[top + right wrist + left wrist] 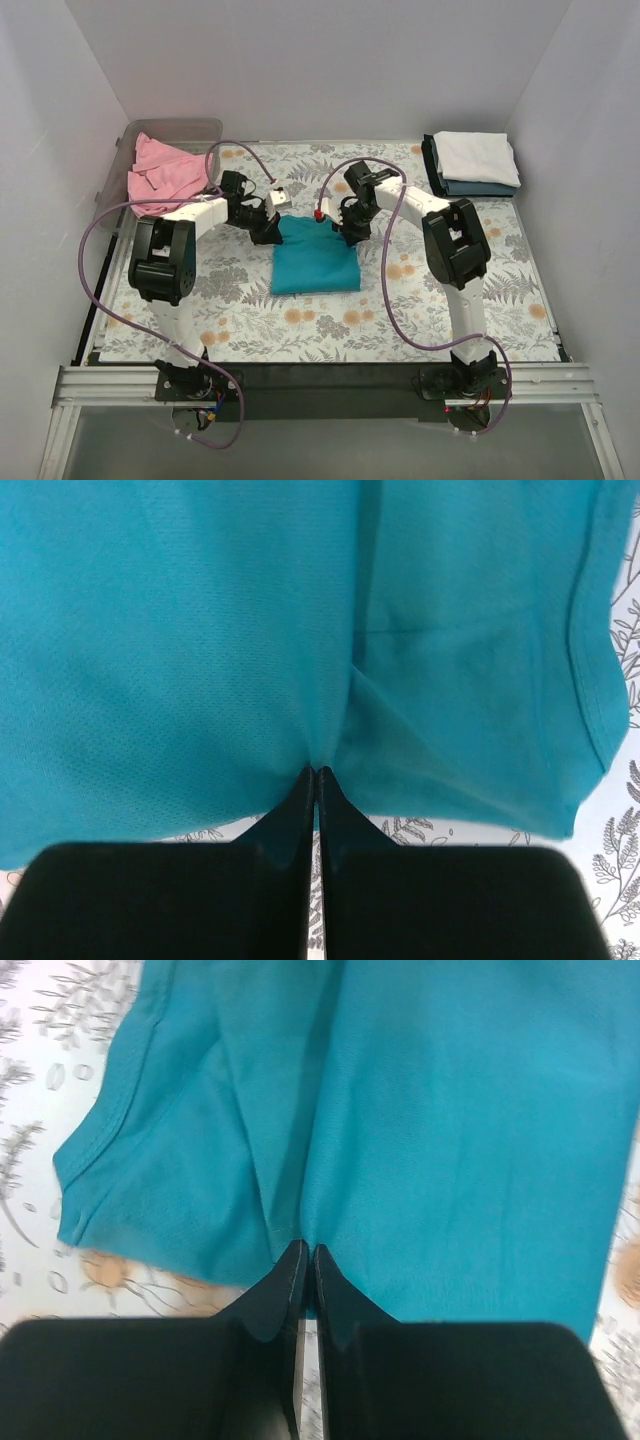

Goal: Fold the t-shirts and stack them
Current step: Fold the tshirt

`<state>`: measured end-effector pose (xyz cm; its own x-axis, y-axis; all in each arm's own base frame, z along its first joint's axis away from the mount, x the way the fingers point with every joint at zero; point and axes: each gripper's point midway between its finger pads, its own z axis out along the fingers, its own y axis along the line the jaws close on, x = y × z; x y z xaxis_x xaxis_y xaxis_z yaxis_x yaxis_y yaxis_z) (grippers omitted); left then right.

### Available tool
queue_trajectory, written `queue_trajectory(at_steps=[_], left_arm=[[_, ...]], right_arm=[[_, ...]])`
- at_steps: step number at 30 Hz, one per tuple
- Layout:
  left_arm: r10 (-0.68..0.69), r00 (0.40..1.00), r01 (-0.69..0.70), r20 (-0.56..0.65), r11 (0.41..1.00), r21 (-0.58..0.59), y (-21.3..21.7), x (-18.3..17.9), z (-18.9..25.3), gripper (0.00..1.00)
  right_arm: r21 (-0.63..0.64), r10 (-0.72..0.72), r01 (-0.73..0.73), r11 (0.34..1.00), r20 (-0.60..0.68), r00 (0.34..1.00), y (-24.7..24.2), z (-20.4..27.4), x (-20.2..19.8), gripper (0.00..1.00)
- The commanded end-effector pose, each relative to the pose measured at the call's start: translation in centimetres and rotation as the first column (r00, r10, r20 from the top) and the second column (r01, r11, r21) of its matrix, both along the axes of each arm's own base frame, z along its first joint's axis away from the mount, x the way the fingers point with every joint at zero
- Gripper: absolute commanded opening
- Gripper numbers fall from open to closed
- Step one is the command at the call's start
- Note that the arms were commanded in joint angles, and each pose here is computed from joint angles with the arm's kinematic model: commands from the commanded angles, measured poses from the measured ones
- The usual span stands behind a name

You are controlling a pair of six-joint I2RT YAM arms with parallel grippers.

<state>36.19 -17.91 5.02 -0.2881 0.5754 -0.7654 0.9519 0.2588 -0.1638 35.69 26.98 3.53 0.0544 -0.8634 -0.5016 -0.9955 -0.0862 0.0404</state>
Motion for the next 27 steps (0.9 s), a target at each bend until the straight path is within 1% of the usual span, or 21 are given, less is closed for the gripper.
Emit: queue_trajectory(at_steps=[1,3,4,5,6,7,8,9,12,14,16,17,18,19,20,21,22,23,25,26,27], left_arm=[[0.049,0.996,-0.048,0.079,0.999,-0.016,-0.3,3.1,1.8,0.00],[0.030,0.998,-0.030,0.055,1.000,-0.003,-0.4,2.0,1.3,0.00],[0.021,1.000,-0.021,0.017,1.000,0.004,-0.6,0.7,0.9,0.00],[-0.005,1.000,0.004,-0.013,1.000,-0.008,-0.7,-0.8,0.8,0.00],[-0.017,0.996,0.018,-0.084,1.000,0.004,-0.5,-3.0,0.3,0.00],[-0.036,0.993,0.037,-0.109,0.999,0.010,-0.8,-4.4,0.1,0.00],[-0.049,0.995,0.050,-0.093,0.999,0.013,-0.7,-5.4,0.7,0.00],[-0.063,0.989,0.066,-0.137,0.998,0.022,-0.3,-7.8,-0.3,0.00],[-0.075,0.986,0.080,-0.149,0.997,0.024,0.0,-11.1,0.1,0.00],[-0.086,0.986,0.089,-0.142,0.996,0.018,0.2,-12.1,0.9,0.00],[-0.102,0.982,0.105,-0.159,0.994,0.009,0.3,-13.2,1.3,0.00],[-0.111,0.982,0.112,-0.152,0.994,0.001,0.3,-13.5,1.9,0.00],[-0.121,0.979,0.120,-0.166,0.993,-0.016,0.2,-14.1,2.4,0.10],[-0.129,0.981,0.126,-0.147,0.992,-0.028,0.0,-14.2,3.1,0.19],[-0.132,0.982,0.128,-0.137,0.991,-0.034,-0.1,-14.2,3.6,0.25],[-0.136,0.983,0.130,-0.123,0.990,-0.051,-0.6,-14.0,4.4,0.32],[-0.137,0.986,0.131,-0.097,0.990,-0.061,-0.9,-13.8,5.2,0.33],[-0.138,0.988,0.133,-0.065,0.988,-0.074,-1.3,-13.3,5.8,0.34],[-0.155,0.987,0.150,-0.046,0.984,-0.099,-2.8,-13.6,6.9,0.35],[-0.169,0.986,0.167,-0.013,0.980,-0.107,-3.4,-13.3,7.2,0.36],[-0.206,0.979,0.205,0.004,0.973,-0.109,-4.4,-13.9,7.2,0.37]], right_arm=[[0.027,0.011,-0.012,1.000,0.038,0.999,0.6,0.5,0.3,0.01],[0.023,0.007,-0.008,1.000,0.022,1.000,0.4,0.0,-0.2,0.01],[0.023,0.005,-0.005,1.000,0.021,1.000,0.4,0.1,-0.5,0.01],[0.025,0.004,-0.004,1.000,0.009,1.000,0.4,0.1,-0.9,0.01],[0.028,0.002,-0.003,1.000,0.006,1.000,0.4,0.1,-1.3,0.01],[0.025,-0.007,0.008,1.000,-0.017,1.000,0.1,0.1,-2.4,0.01],[0.034,-0.006,0.008,0.999,-0.036,0.999,0.2,0.1,-3.2,0.01],[0.041,0.002,0.000,0.999,-0.046,0.999,0.5,0.1,-4.2,0.01],[0.048,0.014,-0.009,0.999,-0.121,0.993,0.4,-0.1,-8.9,0.01],[0.054,0.018,-0.009,0.998,-0.168,0.986,0.3,0.2,-12.2,0.01],[0.074,0.016,-0.002,0.997,-0.195,0.981,0.5,1.2,-13.9,0.01],[0.082,-0.002,0.023,0.996,-0.247,0.969,0.5,1.4,-15.2,0.01],[0.088,-0.014,0.039,0.995,-0.266,0.964,0.5,1.8,-15.6,0.01],[0.093,-0.032,0.060,0.994,-0.275,0.961,0.5,2.3,-15.7,0.10],[0.101,-0.065,0.098,0.990,-0.295,0.953,0.7,3.1,-15.4,0.38],[0.121,-0.080,0.120,0.985,-0.295,0.952,0.9,4.0,-14.8,0.43],[0.152,-0.085,0.139,0.979,-0.317,0.945,1.3,4.8,-14.5,0.44],[0.187,-0.121,0.186,0.965,-0.310,0.943,1.6,6.6,-12.6,0.44],[0.219,-0.146,0.230,0.948,-0.340,0.929,2.4,7.8,-10.8,0.43],[0.261,-0.163,0.255,0.931,-0.328,0.930,3.0,9.9,-8.8,0.37],[0.242,-0.194,0.303,0.922,-0.388,0.901,3.4,9.5,-8.2,0.32]])
